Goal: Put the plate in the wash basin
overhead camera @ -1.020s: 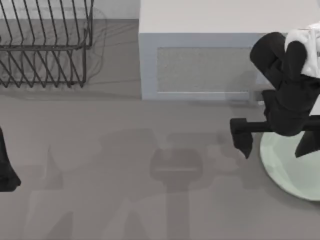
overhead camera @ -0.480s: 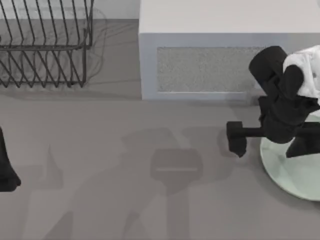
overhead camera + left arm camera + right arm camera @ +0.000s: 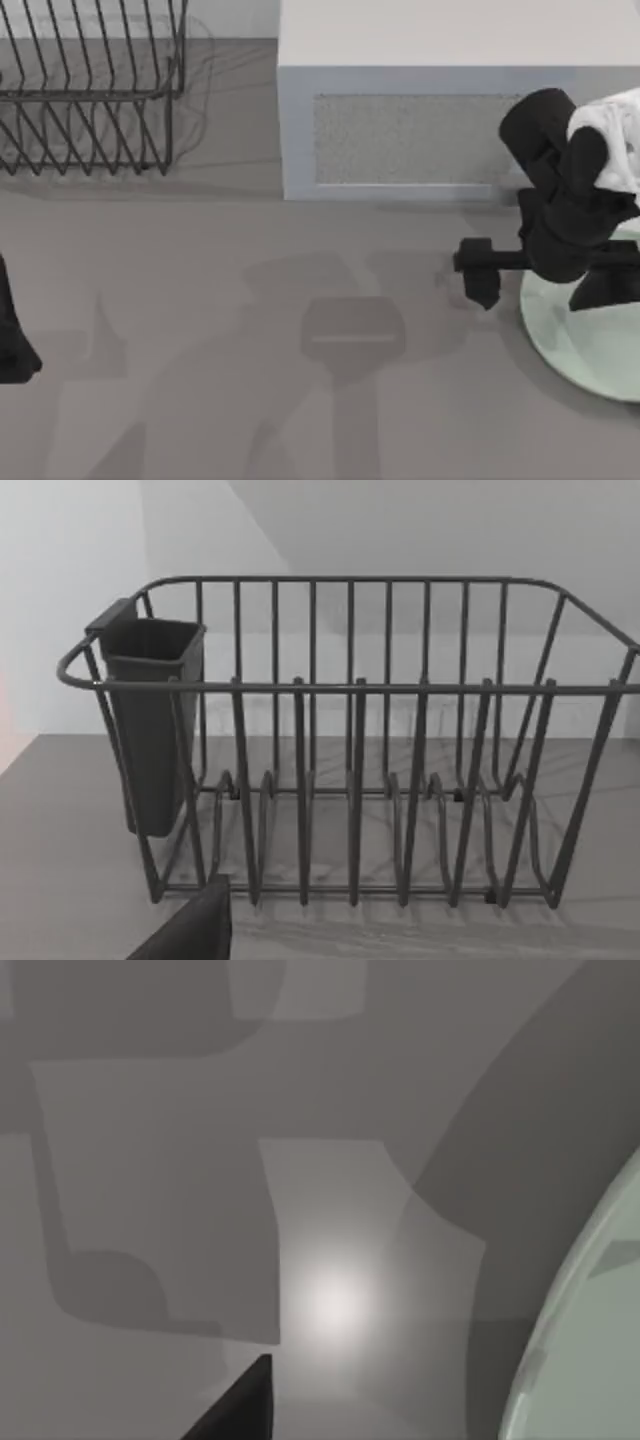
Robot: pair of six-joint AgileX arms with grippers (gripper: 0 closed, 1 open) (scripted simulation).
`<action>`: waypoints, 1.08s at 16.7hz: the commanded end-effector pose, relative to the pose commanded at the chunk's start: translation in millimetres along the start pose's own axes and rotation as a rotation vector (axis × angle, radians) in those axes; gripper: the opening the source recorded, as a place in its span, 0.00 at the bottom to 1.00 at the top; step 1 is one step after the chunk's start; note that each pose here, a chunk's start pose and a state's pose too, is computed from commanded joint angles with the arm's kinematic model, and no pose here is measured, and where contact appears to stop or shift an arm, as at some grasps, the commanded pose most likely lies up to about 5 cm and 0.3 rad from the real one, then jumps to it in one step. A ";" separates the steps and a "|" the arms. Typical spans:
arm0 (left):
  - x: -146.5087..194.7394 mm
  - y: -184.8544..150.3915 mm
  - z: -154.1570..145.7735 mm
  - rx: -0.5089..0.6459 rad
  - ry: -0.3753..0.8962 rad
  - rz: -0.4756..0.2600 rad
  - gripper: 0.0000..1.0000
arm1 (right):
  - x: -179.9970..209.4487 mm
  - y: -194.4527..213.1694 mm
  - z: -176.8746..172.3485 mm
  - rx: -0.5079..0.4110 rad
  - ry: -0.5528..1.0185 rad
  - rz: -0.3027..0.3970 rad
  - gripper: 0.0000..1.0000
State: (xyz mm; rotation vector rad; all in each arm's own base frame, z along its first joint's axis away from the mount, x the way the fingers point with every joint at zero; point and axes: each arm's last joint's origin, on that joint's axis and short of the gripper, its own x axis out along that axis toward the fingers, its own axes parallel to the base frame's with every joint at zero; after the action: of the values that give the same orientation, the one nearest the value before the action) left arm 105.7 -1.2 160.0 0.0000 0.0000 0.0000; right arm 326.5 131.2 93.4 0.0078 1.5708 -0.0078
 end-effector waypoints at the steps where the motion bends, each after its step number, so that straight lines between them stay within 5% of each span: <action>1: 0.0 0.0 0.0 0.000 0.000 0.000 1.00 | 0.0 0.0 0.0 0.000 0.000 0.000 0.62; 9: 0.0 0.0 0.0 0.000 0.000 0.000 1.00 | 0.0 0.0 0.0 0.000 0.000 0.000 0.02; 17: 0.0 0.0 0.0 0.000 0.000 0.000 1.00 | 0.0 0.0 0.0 0.000 0.000 0.000 0.00; 18: 0.0 0.0 0.0 0.000 0.000 0.000 1.00 | -28.0 -1.2 5.6 0.008 -0.090 0.031 0.00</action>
State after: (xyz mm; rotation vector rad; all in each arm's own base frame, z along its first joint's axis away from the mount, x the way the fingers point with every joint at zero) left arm 105.7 -1.2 160.0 0.0000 0.0000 0.0000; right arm 332.1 129.9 121.4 0.0370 1.4809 0.0097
